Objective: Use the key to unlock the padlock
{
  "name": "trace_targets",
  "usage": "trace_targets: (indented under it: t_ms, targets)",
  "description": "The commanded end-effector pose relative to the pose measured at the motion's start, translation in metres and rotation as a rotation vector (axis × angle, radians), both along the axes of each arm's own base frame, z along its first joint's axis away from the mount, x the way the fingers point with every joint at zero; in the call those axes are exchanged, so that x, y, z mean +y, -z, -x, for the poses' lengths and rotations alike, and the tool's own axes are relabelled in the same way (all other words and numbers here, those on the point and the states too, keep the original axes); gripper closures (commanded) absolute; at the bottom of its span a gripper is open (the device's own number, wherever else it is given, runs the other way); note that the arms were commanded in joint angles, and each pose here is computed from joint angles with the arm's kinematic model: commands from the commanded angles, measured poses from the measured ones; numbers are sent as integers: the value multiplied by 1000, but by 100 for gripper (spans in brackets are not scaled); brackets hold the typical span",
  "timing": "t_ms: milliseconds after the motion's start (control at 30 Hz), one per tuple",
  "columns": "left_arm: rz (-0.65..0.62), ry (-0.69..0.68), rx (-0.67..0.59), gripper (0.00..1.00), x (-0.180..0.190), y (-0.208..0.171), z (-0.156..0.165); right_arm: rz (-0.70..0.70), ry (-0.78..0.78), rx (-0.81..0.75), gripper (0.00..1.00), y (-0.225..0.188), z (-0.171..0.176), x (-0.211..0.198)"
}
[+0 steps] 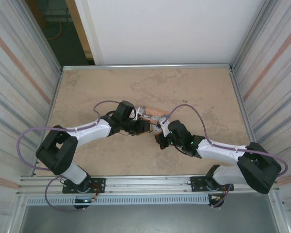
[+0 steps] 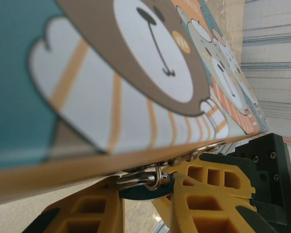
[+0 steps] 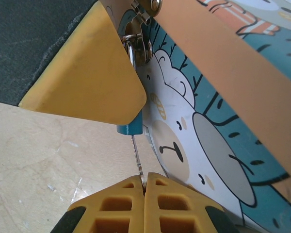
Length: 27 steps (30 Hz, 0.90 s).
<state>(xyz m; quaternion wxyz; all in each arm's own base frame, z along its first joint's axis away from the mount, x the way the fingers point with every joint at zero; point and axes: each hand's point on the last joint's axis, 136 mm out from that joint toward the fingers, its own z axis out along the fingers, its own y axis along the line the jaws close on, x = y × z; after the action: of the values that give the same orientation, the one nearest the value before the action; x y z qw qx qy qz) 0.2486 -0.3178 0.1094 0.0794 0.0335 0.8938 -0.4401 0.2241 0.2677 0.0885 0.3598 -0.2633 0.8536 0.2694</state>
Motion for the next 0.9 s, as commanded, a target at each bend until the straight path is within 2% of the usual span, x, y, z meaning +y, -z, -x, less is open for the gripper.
trace_targets:
  t_ms: [0, 367, 867]
  targets:
    - [75, 40, -39, 98, -9, -28, 5, -46, 1, -40, 100, -18, -12, 10]
    - [75, 39, -39, 98, -8, -28, 6, -92, 15, -55, 100, -26, -16, 11]
    - [77, 48, -32, 98, -11, -27, 9, -215, -37, -129, 100, -63, -27, 26]
